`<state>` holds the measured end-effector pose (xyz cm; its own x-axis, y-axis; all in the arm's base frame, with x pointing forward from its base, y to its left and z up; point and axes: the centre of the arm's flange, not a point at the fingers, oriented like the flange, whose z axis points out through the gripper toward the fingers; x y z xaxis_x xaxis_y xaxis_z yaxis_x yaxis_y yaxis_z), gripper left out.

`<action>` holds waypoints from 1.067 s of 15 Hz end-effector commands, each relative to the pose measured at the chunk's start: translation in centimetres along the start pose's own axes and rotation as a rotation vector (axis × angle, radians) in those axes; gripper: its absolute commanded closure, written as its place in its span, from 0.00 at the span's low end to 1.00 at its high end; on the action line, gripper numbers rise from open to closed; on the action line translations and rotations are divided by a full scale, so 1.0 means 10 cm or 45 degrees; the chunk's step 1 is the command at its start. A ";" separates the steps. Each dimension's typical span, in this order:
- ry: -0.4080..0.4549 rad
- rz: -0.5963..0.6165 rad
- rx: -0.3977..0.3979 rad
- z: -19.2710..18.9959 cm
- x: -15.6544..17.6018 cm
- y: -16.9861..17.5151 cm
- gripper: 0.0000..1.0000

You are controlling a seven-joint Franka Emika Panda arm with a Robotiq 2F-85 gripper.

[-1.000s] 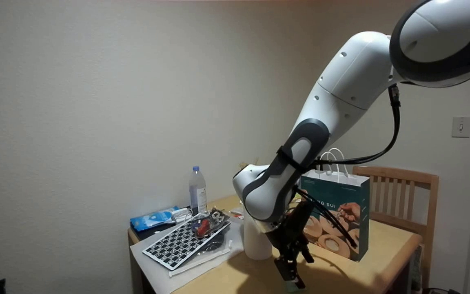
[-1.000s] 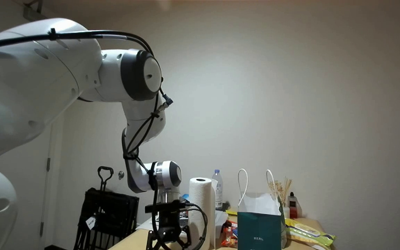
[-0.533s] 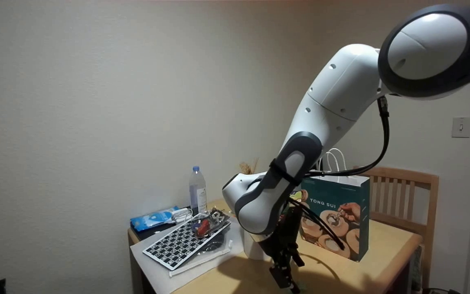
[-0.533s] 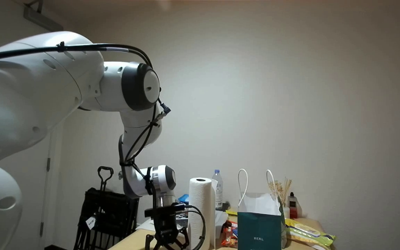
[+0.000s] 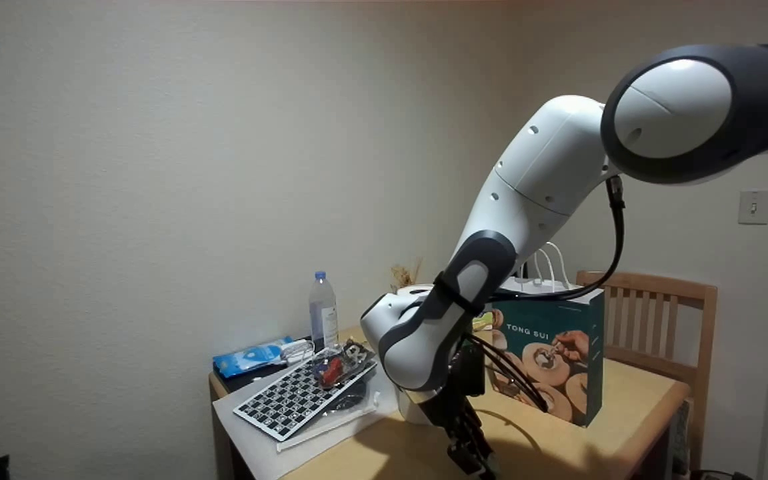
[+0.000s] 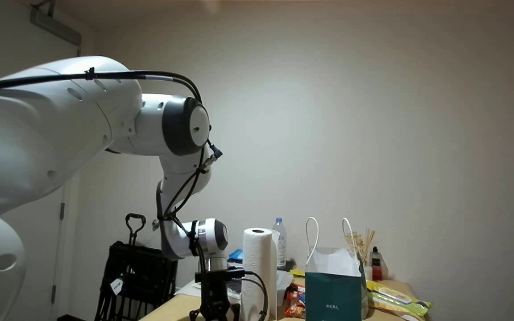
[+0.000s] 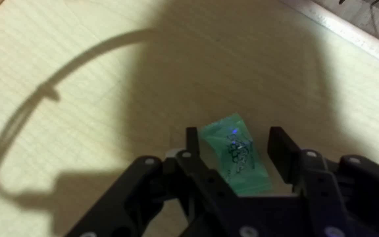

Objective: Put the green sachet inside the paper bag

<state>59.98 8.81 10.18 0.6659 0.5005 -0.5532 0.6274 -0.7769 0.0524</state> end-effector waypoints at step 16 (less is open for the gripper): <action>0.054 0.749 0.038 -1.00 -1.70 0.10 0.94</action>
<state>57.81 4.45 22.13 0.8731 0.1169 -0.4733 0.2744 -0.9203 0.2788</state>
